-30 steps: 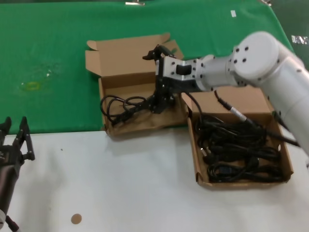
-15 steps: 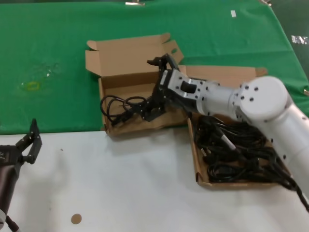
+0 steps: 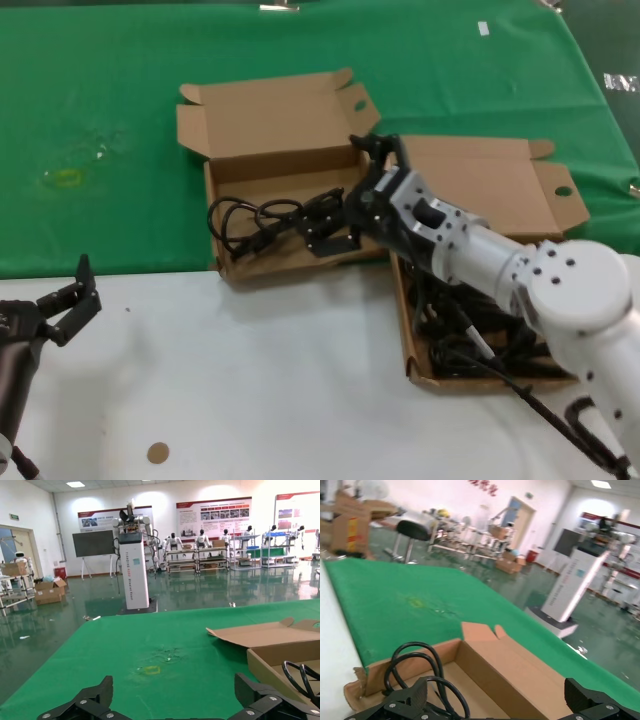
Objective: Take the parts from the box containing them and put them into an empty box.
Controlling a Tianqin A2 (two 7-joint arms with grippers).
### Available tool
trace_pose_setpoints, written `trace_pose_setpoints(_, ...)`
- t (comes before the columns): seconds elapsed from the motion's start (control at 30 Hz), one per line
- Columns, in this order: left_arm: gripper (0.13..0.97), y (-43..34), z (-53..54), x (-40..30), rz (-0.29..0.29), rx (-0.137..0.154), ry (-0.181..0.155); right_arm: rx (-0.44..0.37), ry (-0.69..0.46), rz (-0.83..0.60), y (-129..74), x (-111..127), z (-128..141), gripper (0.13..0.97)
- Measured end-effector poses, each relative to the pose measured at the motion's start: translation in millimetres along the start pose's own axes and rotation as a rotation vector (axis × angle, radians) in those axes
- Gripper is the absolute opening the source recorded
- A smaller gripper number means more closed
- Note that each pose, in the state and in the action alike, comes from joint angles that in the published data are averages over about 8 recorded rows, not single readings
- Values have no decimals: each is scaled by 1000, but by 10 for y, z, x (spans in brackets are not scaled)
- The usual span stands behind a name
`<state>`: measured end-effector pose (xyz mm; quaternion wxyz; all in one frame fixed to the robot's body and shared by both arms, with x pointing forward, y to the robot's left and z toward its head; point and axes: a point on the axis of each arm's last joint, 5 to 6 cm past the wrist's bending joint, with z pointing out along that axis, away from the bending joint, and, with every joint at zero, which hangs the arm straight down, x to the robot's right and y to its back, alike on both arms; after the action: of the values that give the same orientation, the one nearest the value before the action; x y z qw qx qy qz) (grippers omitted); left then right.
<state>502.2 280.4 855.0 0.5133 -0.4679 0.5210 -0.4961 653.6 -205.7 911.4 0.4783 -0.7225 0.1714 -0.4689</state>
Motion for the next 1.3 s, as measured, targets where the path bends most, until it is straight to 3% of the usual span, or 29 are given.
trace_pose_setpoints(0.17, 851, 0, 0, 0, 0, 0, 0, 6, 71, 79, 107, -92, -177, 966)
trace_pose_setpoints(0.3, 851, 0, 0, 0, 0, 0, 0, 7, 130, 140, 190, -161, -333, 966)
trace_pose_setpoints(0.57, 944, 0, 0, 0, 0, 0, 0, 1, 252, 256, 336, -283, -671, 966)
trace_pose_setpoints(1.07, 966, 0, 0, 0, 0, 0, 0, -31, 473, 435, 516, -457, -1343, 966)
trace_pose_setpoints(1.3, 966, 0, 0, 0, 0, 0, 0, -37, 503, 456, 530, -476, -1438, 966)
